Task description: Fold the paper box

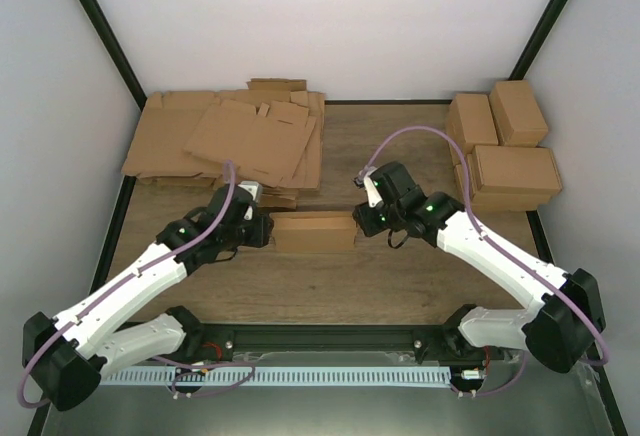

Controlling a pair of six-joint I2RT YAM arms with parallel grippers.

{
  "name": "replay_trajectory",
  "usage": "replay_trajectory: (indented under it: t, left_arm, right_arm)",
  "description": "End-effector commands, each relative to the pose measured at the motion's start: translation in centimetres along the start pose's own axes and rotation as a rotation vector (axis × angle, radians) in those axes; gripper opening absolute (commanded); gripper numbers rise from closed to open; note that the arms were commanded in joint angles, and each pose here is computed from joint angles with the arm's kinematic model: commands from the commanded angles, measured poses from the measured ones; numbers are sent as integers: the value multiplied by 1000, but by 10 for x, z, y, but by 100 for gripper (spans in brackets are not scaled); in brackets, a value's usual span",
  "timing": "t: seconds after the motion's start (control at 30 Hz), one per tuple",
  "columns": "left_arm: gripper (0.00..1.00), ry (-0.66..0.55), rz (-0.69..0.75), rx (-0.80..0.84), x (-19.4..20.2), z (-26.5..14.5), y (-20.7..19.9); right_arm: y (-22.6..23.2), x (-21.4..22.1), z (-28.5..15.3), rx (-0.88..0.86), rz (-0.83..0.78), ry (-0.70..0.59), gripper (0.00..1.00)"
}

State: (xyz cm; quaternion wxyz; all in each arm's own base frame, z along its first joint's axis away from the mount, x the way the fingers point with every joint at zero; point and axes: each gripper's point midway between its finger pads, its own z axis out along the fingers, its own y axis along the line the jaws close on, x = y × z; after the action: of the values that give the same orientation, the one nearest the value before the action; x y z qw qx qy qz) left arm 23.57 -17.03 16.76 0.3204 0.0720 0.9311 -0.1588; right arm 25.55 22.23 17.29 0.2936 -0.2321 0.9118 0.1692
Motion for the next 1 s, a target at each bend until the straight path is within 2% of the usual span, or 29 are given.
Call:
replay_trajectory:
  t: [0.0, 0.27, 0.5, 0.67, 0.83, 0.97]
  left_arm:
    - [49, -30, 36, 3, -14, -1, -5]
    - [39, -24, 59, 20, -20, 4, -12]
    - [36, -21, 71, 5, -22, 6, -11]
    - [41, -27, 74, 6, -23, 4, -11]
    - [49, -22, 86, 5, -22, 5, -11]
    - [50, -25, 98, 1, -22, 6, -10]
  right_arm:
    - [-4, 5, -2, 28, -17, 12, 29]
    - [-1, 6, 2, 13, -18, 22, 22]
    - [1, 8, 7, -2, -24, 40, 16]
    - [2, 9, 7, -5, -24, 42, 15]
    - [2, 10, 8, -8, -25, 43, 8]
    - [2, 9, 8, -8, -31, 45, 2]
